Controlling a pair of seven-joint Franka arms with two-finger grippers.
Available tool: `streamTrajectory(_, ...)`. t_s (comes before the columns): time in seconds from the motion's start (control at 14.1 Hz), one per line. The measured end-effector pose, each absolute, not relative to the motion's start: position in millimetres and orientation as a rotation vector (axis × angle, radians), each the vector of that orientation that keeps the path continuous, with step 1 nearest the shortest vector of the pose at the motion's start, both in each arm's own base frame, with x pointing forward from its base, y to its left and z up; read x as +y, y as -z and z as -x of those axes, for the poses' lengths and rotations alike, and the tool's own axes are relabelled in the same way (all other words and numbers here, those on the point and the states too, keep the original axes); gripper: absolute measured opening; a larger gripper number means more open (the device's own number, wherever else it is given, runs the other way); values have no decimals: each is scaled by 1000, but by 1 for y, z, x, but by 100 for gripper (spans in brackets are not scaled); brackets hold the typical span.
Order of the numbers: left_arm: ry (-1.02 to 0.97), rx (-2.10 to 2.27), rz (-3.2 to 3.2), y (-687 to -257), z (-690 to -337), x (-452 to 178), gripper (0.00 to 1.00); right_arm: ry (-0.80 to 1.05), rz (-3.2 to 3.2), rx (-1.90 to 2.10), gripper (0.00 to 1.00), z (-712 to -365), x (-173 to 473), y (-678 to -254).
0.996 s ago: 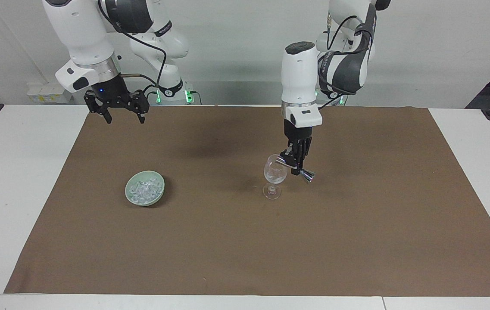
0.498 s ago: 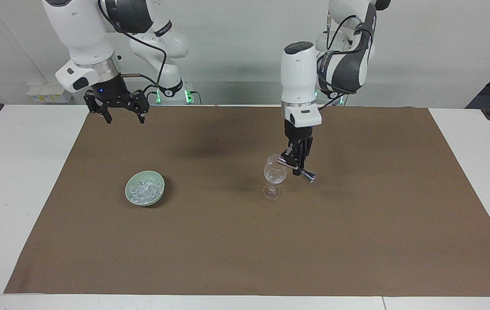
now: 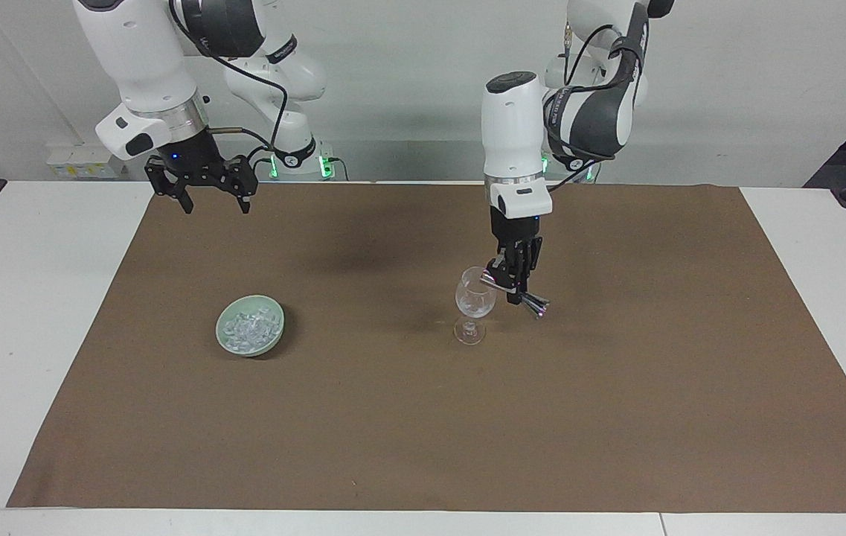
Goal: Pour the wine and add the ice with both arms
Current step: 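Hold the bottle tilted over the glass with the left gripper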
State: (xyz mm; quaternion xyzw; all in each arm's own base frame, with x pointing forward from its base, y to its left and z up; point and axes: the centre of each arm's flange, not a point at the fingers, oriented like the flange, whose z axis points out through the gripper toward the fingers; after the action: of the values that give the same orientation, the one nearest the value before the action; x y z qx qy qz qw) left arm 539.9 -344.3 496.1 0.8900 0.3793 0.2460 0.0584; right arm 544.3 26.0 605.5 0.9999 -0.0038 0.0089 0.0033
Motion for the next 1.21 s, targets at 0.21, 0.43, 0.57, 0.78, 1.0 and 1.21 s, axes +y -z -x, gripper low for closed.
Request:
streamTrajectory(0.21,-766,1133,-2689,-503,-540,-348,21,-28,-3135,-12,100,-544,26,-606)
streamTrajectory(0.43,-776,1128,-2692,-504,-540,-348,21,-28,-3135,-12,100,-544,26,-606)
streamTrajectory(0.57,-782,1120,-2696,-503,-539,-349,21,-28,-3135,-12,100,-544,26,-606)
streamTrajectory(0.78,-799,1099,-2704,-503,-537,-353,21,-28,-3135,-12,100,-544,26,-606)
streamTrajectory(1.0,-812,1088,-2711,-503,-536,-354,21,-28,-3135,-12,100,-544,26,-606)
streamTrajectory(1.21,-819,1084,-2715,-502,-537,-354,21,-28,-3135,-12,100,-544,26,-606)
